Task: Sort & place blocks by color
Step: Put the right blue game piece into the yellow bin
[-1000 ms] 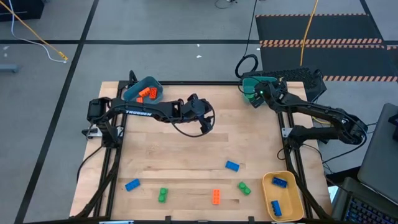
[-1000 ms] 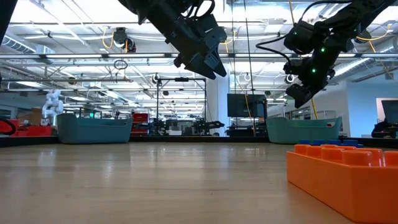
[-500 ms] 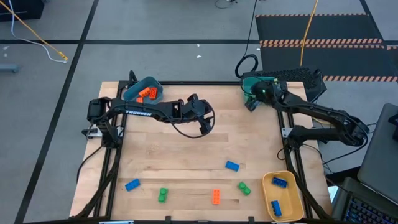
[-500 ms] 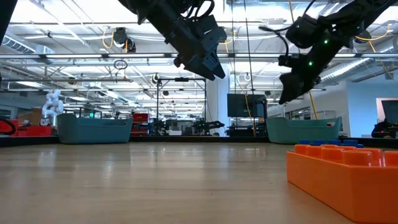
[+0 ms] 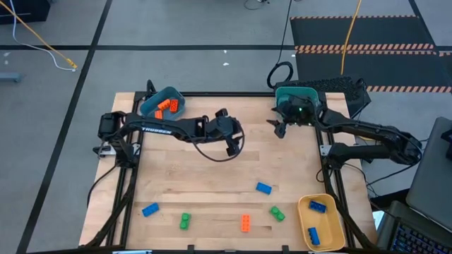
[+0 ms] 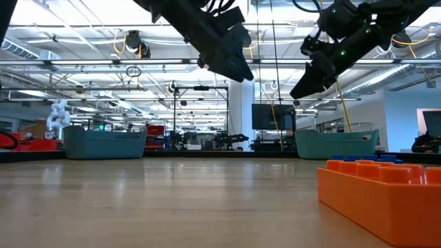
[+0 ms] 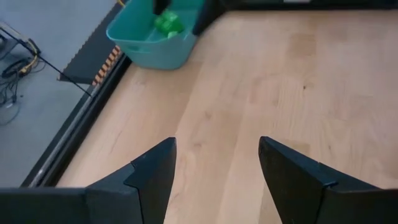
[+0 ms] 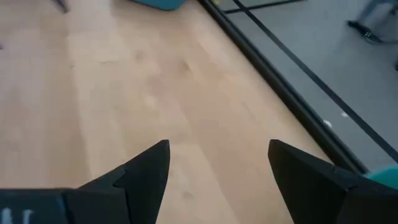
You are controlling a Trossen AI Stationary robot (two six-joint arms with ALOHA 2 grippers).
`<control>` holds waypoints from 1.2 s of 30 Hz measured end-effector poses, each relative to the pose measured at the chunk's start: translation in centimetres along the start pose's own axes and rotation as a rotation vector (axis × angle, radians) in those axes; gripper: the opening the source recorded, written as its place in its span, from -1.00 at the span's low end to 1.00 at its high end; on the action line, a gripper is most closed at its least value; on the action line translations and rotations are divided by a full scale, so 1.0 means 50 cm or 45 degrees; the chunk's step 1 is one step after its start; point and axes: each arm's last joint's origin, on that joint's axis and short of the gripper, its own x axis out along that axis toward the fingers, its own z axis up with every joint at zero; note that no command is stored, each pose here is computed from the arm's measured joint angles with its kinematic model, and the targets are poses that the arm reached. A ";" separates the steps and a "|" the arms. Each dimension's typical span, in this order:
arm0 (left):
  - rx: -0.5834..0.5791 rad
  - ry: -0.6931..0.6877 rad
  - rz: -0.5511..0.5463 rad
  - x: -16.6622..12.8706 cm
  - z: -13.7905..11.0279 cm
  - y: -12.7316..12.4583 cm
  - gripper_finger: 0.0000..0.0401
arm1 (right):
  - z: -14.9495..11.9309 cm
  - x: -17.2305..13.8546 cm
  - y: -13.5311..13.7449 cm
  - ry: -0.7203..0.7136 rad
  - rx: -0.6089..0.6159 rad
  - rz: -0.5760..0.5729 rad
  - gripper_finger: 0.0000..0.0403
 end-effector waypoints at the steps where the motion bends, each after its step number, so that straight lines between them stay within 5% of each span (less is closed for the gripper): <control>1: -0.005 -0.020 -0.002 -0.002 0.004 -0.002 0.16 | 0.001 0.000 0.005 -0.006 -0.020 0.013 0.32; 9: -0.042 -0.065 -0.137 -0.043 0.021 -0.018 0.16 | 0.005 0.001 0.035 -0.025 -0.234 0.089 0.32; 20: -0.113 0.195 -0.412 -0.068 -0.021 -0.111 0.16 | -0.003 0.010 0.111 0.030 -0.141 0.427 0.32; 27: -0.131 0.438 -0.405 -0.113 -0.063 -0.180 0.16 | -0.024 0.007 0.173 0.142 -0.208 0.392 0.32; 36: -0.147 0.400 -0.373 -0.141 -0.068 -0.227 0.16 | -0.060 -0.019 0.240 0.312 -0.207 0.451 0.32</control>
